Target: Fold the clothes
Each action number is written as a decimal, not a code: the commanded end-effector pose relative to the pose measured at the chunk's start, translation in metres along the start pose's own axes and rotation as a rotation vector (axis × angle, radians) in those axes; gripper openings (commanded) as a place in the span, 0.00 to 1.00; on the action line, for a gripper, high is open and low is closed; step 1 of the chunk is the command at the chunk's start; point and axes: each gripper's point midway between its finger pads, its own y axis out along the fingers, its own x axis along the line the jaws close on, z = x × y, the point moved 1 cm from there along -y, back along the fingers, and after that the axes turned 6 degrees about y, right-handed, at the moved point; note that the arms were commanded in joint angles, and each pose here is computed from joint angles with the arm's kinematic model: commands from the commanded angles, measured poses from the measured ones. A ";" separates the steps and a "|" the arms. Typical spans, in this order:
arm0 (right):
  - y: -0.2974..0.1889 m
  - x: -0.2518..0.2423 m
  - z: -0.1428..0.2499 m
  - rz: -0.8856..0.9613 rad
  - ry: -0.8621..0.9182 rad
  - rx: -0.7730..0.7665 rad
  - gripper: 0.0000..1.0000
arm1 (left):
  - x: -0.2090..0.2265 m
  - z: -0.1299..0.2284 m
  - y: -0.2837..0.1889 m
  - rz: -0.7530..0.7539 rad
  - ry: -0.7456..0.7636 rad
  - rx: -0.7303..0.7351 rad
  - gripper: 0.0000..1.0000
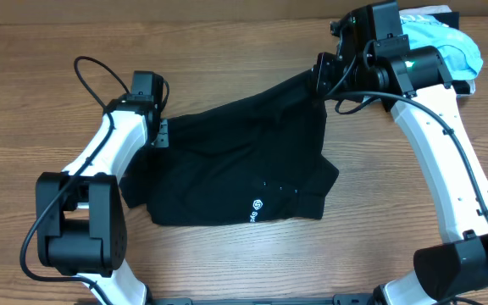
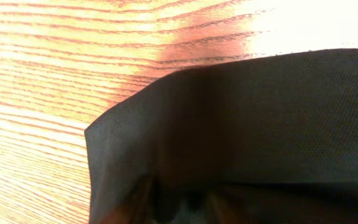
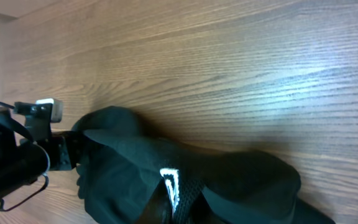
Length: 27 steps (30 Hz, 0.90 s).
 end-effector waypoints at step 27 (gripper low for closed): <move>-0.054 -0.041 0.024 0.169 0.027 0.015 0.04 | 0.055 -0.061 -0.132 0.032 0.116 -0.035 0.10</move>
